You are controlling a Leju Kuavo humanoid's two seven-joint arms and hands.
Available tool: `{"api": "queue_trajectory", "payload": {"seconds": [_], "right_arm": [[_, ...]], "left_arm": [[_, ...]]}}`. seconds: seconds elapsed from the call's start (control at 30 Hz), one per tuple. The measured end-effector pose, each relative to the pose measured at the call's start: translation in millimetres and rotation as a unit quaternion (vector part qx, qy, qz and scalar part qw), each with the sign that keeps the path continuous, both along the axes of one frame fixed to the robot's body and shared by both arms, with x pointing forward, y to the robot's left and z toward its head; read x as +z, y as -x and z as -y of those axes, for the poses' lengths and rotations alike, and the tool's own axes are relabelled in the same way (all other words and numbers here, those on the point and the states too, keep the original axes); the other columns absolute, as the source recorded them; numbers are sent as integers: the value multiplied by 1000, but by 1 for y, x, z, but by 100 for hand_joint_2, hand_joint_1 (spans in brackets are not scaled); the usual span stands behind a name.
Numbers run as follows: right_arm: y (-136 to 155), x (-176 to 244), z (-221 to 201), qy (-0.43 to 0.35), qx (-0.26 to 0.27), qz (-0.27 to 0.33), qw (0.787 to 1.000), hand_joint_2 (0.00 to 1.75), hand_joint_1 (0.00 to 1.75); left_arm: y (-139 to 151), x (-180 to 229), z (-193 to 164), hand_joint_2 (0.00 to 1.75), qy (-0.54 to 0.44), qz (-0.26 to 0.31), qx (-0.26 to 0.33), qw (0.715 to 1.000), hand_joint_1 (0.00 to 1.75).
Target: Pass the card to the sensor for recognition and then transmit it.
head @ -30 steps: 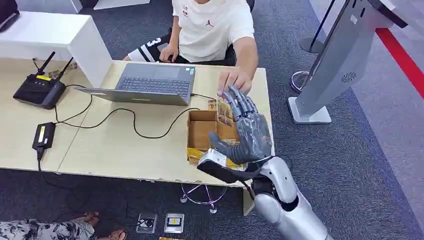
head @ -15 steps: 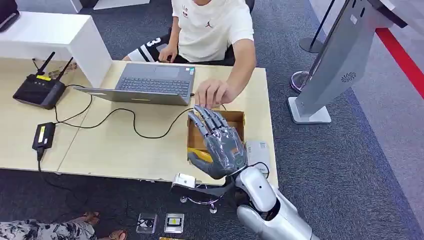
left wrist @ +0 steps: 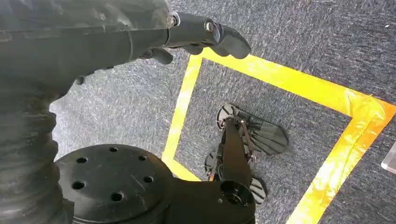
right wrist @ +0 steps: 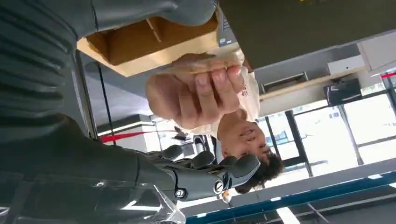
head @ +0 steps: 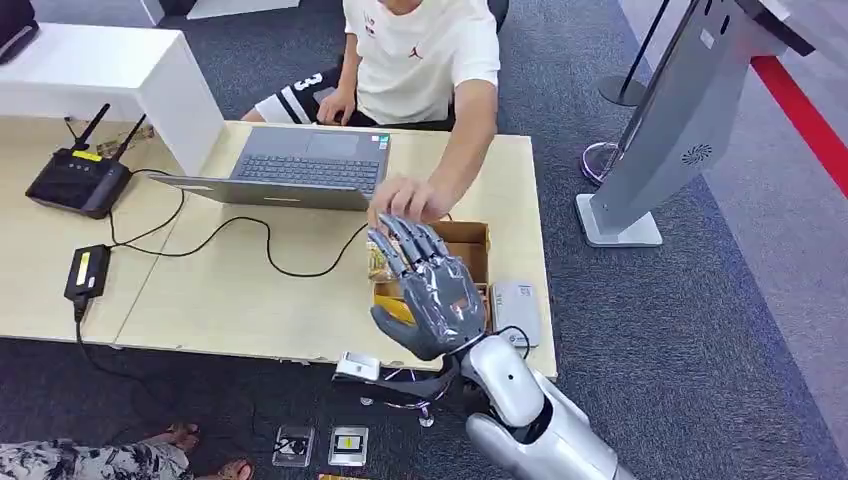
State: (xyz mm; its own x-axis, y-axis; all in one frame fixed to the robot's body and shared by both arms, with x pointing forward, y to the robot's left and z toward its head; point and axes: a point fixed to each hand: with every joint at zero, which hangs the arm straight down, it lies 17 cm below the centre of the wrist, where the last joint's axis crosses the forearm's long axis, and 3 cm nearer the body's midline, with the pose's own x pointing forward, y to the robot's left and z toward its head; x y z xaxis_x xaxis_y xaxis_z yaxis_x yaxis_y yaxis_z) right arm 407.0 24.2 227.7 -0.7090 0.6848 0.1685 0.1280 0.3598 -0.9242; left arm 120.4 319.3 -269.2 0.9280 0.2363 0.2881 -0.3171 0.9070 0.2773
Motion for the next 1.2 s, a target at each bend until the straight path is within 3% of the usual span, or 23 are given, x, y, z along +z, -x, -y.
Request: {"api": "queue_trajectory", "payload": {"seconds": [0.73,0.77,0.8,0.83,0.93,1.2], "right_arm": [[-21,0,6,-3,-46,10,999,175,0],[-22,-1,6,-4,-47,9,999,175,12],[-23,-1,6,-5,-48,8,999,175,44],[-23,-1,7,-7,-49,9,999,175,154],[-24,-1,6,-12,-51,9,999,175,175],[-28,-4,6,-22,-56,8,998,175,175]], "left_arm": [[4,0,-2,175,-3,-8,7,1000,0],[4,0,-2,175,-3,-8,7,1000,0],[4,0,-2,175,-4,-9,7,1000,0],[4,0,-2,175,-5,-10,8,1000,0],[6,-1,-3,175,-7,-14,11,1000,0],[7,-1,-2,175,-7,-16,12,1000,0]]}}
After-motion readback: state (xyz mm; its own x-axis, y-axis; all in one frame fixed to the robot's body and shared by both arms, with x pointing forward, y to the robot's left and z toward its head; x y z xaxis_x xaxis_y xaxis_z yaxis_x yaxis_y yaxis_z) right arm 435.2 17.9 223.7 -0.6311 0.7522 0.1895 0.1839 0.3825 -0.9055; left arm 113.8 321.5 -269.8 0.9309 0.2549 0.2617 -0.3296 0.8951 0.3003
